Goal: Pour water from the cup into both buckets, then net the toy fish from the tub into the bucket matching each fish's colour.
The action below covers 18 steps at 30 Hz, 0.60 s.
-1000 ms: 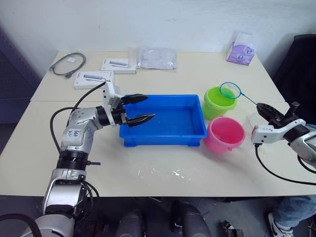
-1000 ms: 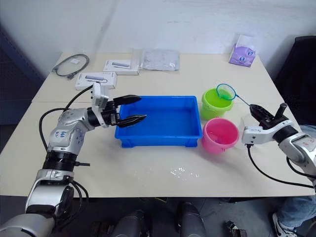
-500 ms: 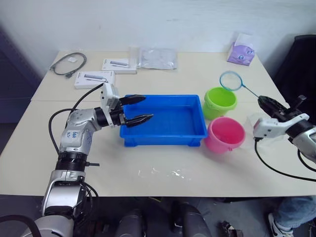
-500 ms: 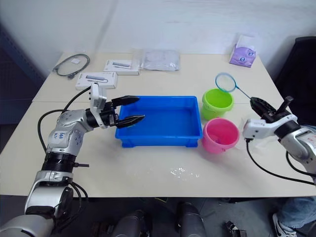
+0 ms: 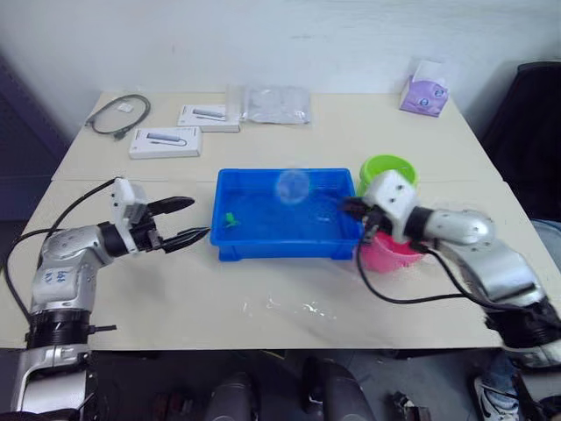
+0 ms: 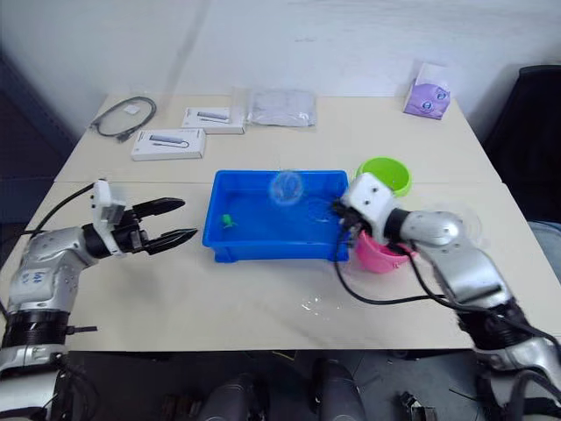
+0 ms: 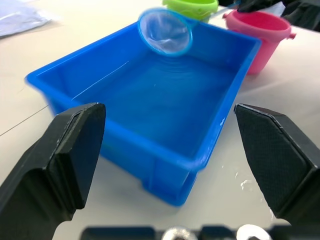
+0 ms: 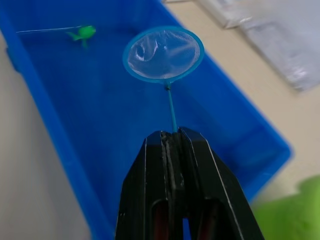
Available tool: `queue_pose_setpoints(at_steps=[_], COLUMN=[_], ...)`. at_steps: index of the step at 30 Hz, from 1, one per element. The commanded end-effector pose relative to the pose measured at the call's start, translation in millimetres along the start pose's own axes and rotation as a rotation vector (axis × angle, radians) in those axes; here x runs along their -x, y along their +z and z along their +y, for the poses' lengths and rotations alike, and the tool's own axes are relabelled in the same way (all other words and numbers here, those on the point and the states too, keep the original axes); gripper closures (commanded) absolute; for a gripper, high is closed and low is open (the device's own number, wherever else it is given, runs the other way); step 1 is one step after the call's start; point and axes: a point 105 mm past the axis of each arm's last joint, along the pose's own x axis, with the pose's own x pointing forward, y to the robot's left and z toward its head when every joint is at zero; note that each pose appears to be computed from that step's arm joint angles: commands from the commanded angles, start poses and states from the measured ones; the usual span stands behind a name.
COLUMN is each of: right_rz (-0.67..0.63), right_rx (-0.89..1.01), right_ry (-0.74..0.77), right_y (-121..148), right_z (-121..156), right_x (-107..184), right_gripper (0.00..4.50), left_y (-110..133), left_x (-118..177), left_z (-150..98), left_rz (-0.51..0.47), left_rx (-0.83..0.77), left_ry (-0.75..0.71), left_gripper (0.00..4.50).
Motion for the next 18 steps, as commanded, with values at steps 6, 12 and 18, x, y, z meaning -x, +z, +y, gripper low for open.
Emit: queue_pose_setpoints(at_steps=[6,12,18], right_rz=[0.09,0.102,0.123], right_rx=[0.006,0.014,0.038], right_ry=[0.061,0.114,0.205], right_y=[-1.0,11.9,19.8], right_z=[2.4,4.2,20.7], right_x=[-37.3,-67.3,-85.8], right_gripper=[4.5,4.5,4.5], left_y=[3.3,2.1,4.0], left_x=[17.5,20.6,23.2], left_z=[-4.6,-6.4,-6.1], left_rz=[0.024,0.035,0.031], left_rx=[-0.008,-0.023,-0.03], left_ry=[0.032,0.045,0.048], left_gripper=[0.08,0.08,0.08])
